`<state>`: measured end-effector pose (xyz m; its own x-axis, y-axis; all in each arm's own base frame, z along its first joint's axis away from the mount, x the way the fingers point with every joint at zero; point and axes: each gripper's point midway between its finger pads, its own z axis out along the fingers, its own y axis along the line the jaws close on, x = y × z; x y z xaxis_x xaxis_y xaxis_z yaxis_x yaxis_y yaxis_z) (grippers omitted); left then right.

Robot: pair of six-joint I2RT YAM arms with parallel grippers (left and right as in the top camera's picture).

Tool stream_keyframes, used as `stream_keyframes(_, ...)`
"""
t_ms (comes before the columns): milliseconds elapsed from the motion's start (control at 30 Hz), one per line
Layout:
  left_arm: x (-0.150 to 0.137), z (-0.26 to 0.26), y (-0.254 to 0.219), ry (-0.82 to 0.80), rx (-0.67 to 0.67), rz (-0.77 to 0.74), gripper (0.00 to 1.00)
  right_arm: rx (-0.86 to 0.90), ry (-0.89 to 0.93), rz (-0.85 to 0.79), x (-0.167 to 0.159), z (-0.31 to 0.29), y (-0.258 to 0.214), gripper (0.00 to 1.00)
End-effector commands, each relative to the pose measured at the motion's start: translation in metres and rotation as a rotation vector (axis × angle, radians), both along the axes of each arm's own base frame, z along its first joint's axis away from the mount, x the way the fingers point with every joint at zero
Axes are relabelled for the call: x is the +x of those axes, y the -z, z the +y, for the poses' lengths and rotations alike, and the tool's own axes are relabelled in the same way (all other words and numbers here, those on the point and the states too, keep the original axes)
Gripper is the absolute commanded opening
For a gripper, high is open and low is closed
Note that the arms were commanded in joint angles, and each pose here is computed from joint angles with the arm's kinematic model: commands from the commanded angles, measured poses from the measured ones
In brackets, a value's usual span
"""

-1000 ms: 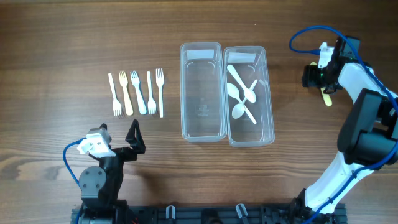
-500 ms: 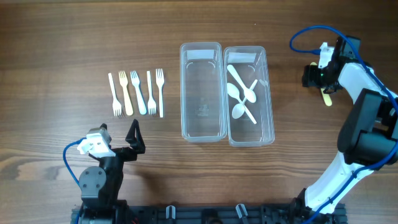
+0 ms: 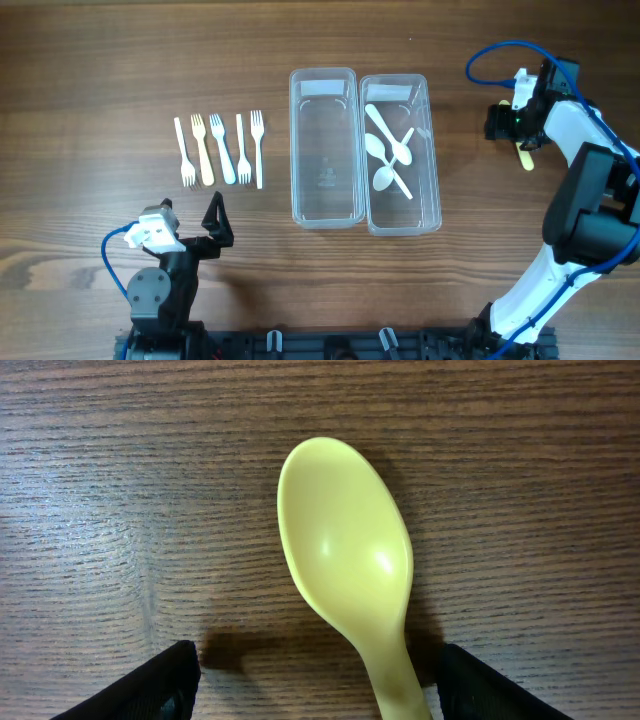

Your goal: Pack container

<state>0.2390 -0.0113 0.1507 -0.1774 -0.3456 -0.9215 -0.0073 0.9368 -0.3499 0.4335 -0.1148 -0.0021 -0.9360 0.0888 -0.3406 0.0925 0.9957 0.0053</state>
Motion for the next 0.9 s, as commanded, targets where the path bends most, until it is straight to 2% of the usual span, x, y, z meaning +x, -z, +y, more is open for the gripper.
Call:
stream_keyframes(0, 0.0, 0.0, 0.0, 0.004, 0.024, -0.007, 1.0, 0.025, 0.042, 0.121, -0.027, 0.0, 0.038, 0.75)
stream_keyframes(267, 0.0, 0.0, 0.0, 0.004, 0.024, -0.007, 1.0, -0.038, 0.056, 0.123, -0.026, -0.012, 0.037, 0.73)
stream_keyframes(400, 0.0, 0.0, 0.0, 0.004, 0.024, -0.007, 1.0, -0.038, 0.056, 0.125, -0.027, -0.012, 0.039, 0.56)
stream_keyframes(567, 0.0, 0.0, 0.0, 0.004, 0.024, -0.007, 1.0, -0.031, 0.057, 0.139, -0.029, -0.011, 0.048, 0.13)
stream_keyframes(633, 0.0, 0.0, 0.0, 0.004, 0.024, -0.007, 1.0, -0.018, 0.056, 0.141, -0.029, -0.008, 0.05, 0.05)
stream_keyframes(867, 0.0, 0.0, 0.0, 0.004, 0.024, -0.007, 1.0, 0.055, 0.067, 0.099, -0.02, 0.002, 0.048, 0.04)
